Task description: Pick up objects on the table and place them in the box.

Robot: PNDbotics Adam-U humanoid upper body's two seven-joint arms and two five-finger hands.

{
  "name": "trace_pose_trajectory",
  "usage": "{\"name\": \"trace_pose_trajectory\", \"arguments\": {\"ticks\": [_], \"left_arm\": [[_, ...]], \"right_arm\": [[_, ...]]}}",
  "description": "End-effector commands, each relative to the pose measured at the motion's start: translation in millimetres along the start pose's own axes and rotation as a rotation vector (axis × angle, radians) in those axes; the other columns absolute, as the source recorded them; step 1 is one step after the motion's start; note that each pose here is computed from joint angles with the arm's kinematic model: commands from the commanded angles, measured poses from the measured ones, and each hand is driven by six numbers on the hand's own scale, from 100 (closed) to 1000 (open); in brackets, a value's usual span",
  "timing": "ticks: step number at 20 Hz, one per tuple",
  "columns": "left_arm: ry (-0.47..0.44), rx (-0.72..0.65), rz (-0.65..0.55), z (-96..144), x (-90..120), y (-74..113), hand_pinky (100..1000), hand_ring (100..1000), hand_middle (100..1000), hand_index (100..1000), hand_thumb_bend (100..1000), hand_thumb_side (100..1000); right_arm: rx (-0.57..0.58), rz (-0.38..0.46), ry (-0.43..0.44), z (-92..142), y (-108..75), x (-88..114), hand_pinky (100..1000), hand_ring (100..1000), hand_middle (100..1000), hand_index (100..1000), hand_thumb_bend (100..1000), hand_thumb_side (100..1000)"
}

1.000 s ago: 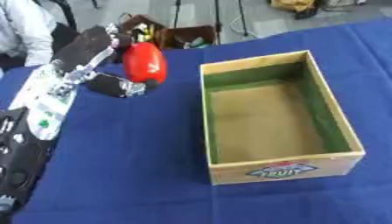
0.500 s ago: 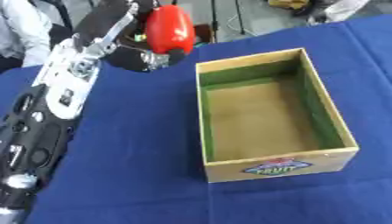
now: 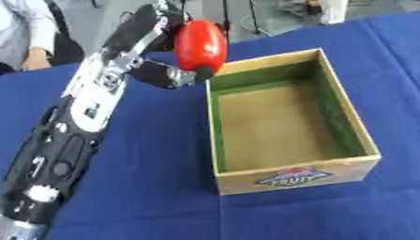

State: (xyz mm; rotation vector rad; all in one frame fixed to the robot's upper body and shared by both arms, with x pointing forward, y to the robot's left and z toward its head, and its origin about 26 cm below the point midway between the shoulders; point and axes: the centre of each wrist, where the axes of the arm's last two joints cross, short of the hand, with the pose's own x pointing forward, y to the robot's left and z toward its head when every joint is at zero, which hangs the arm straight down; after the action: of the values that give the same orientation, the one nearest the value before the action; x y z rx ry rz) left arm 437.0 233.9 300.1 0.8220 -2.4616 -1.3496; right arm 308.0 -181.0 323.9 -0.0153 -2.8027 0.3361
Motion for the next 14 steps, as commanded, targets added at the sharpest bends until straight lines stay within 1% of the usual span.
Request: {"name": "trace_pose_trajectory", "arguments": {"ticks": [1,5,8,13,14], "left_arm": [[-0.057,-0.002,-0.007,-9,3,5.5,153,256,204,415,560,723],[-0.091,-0.034,0.017,-11,4,-4.2,157,261,202,412,580,716],[-0.11,-0.035,0.037,-16,6,-6.2,154,260,201,410,590,712],[-0.095,-0.029,0.048,-22,9,-7.6,149,257,200,413,606,708],[-0.093,-0.03,0.051,-23,10,-8.7,150,259,201,419,621,712]], "right_arm": [[0.005,-0.015,-0.043,-6,0.6,8,921,917,561,696,100,584],[0.01,-0.019,-0.045,-7,1.8,9,921,917,561,696,100,587],[0.014,-0.026,-0.045,-7,3.4,9,923,918,561,696,100,584],[0.017,-0.03,-0.051,-8,4.4,10,922,917,561,696,100,586],[0.016,-0.03,-0.052,-8,4.2,10,922,917,561,696,100,585]]}}
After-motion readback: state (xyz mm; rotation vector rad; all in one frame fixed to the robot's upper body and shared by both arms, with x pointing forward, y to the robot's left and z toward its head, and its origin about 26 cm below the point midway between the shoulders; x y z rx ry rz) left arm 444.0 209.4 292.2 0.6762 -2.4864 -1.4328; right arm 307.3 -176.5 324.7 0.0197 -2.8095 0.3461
